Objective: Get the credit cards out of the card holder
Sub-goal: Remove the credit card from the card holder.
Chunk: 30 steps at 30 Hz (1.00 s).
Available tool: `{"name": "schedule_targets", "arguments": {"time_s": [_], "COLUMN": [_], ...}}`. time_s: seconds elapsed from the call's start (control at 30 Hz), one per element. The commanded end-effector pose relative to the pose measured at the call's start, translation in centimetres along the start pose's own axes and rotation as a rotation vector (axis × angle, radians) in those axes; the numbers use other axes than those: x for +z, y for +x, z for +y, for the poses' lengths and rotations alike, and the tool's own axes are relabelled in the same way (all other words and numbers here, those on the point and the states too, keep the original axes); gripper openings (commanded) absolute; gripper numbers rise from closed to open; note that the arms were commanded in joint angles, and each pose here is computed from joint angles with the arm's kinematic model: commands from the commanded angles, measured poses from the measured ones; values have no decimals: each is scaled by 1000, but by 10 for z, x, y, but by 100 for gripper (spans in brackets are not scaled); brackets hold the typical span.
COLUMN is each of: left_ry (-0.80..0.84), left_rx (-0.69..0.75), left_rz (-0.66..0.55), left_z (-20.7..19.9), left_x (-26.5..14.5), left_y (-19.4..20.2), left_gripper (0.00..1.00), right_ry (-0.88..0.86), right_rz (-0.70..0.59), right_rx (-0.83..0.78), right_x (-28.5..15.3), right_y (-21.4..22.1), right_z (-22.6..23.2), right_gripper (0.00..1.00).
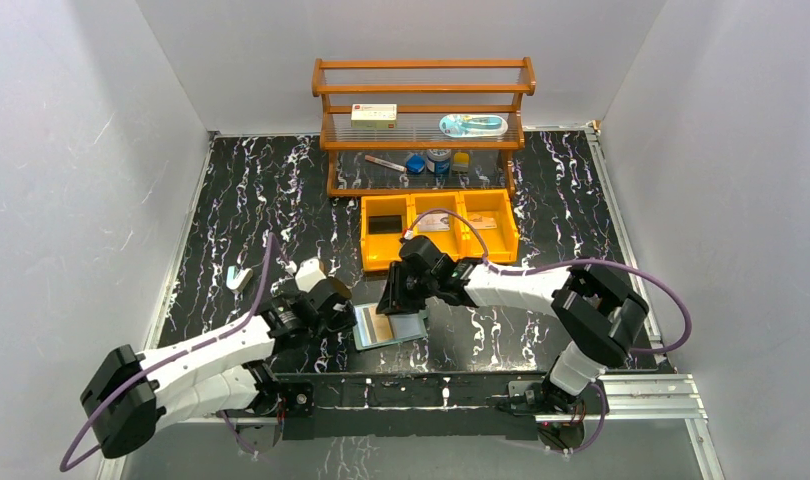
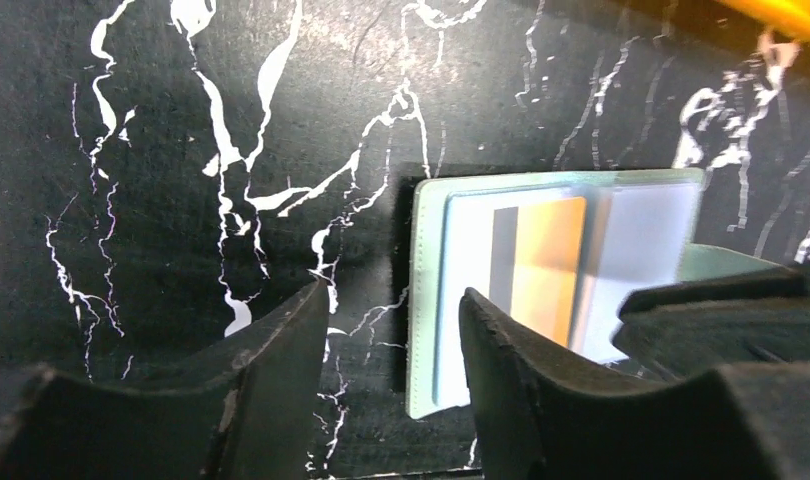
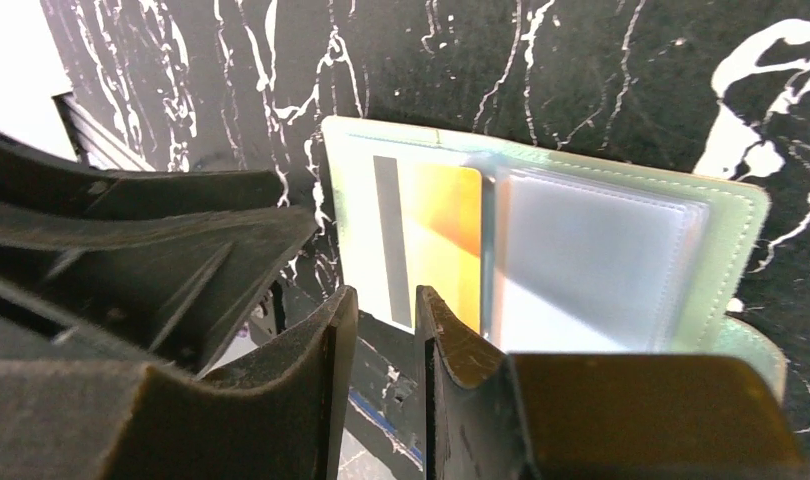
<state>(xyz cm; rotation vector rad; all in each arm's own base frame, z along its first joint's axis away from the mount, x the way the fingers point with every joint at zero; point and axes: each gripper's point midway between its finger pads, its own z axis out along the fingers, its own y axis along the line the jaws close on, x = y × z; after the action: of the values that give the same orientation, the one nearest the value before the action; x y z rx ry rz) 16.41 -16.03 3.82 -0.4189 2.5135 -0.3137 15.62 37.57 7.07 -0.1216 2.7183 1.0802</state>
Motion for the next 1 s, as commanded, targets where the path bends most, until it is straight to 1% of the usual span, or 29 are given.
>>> {"name": "schedule_targets", "arguments": {"time_s": [0.0,0.13,0.2,0.27,0.4,0.53,0.7,0.8,0.87,0.9,0.97], "left_ry": [70,268,320,321,234,194,175,160,152,149,151], "left_rx": [12,80,108,125,137,142,136,137,135,134,133], "left_rz": [-60,-37,-3,39,103,144,169,180,181,179,178], "left_z": [-10,-55,-69,-73,-61,-51,-36,-28,-25,-24,-24], "left_x": [-13,-21,-21,-16,-3,2,6,7,7,8,8], "left_y": [-16,-17,-12,-4,10,21,32,37,38,38,38], "left_gripper": [52,56,56,53,46,38,31,26,25,24,23], "right_ry": [34,40,49,59,74,78,68,62,49,23,-16], "right_rz": [-17,2,5,13,25,40,63,68,66,61,64], "right_rx": [-21,-18,-18,-15,-14,-9,7,14,25,30,53], "right_x": [-2,3,5,7,11,13,17,18,18,17,16], "right_y": [-1,3,4,6,8,12,16,18,18,17,17], "right_z": [-10,-15,-19,-24,-32,-39,-44,-45,-44,-41,-37], "right_gripper": [36,36,36,36,36,36,35,33,30,28,27]}}
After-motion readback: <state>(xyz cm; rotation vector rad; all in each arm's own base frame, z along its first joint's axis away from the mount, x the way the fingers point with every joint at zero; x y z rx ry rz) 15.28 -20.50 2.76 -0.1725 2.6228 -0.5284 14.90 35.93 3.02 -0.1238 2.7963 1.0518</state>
